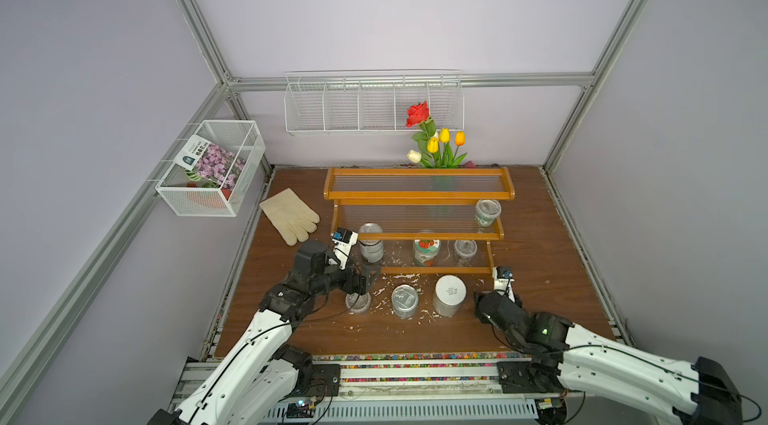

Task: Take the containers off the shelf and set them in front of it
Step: 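Place the container at the center of the board, then pick up a container from the shelf.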

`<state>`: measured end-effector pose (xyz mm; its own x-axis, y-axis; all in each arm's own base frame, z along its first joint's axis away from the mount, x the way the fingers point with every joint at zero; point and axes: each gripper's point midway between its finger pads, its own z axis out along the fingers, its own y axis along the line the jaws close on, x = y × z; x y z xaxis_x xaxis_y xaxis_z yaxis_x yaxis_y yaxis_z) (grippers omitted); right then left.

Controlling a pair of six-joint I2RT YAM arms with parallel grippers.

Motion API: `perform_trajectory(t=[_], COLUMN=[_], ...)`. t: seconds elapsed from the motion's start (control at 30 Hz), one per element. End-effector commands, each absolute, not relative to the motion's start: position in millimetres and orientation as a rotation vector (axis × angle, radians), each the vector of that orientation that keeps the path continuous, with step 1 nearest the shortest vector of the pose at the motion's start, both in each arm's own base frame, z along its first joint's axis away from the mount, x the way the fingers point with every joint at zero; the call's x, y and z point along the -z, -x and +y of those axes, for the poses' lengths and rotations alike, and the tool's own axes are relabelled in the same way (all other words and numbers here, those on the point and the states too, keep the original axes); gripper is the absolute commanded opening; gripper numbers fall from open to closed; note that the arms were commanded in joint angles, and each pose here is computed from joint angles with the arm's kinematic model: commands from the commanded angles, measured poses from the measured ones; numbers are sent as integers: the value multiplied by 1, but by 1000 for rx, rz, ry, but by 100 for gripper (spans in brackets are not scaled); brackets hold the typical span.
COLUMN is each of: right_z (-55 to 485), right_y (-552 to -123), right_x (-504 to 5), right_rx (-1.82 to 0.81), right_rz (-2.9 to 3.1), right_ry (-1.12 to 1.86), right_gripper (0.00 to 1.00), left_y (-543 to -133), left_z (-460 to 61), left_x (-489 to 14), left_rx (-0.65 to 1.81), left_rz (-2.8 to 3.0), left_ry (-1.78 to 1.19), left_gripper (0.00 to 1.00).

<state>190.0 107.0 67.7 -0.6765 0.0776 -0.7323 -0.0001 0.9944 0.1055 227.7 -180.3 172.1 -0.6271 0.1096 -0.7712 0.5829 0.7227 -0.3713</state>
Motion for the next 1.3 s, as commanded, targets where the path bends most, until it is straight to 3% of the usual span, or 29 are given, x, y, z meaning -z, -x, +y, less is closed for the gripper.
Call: perform_trajectory(t=[0.0, 0.3, 0.53, 0.63, 0.87, 1.1, 1.27], right_z=[95, 95, 92, 87, 83, 97, 112], right_y=[-194, -209, -206, -206, -210, -237, -271], right_x=[-67, -67, -68, -78, -128, -198, -236], right_rx=[-47, -56, -56, -48, -80, -22, -249], right_rz=[2288, 2258, 2267, 2245, 2135, 1958, 1791], right_ry=[-78, -119, -135, -155, -119, 112, 164], right_gripper=[73, 73, 91, 93, 95, 95, 94], left_y=[-224, -225, -226, -227, -230, -238, -244], left_z=[-179, -179, -180, -181, -180, -180, -179], left_x=[-168, -170, -172, -175, -187, -203, -216], left_rx=[803, 806, 808, 809, 790, 785, 785], left_rz=[2174, 2173, 2169, 2166, 2150, 2108, 2069], left_ry=[-521, -522, -525, -526, -532, -529, -521], left_gripper=[99, 99, 99, 99, 99, 99, 99])
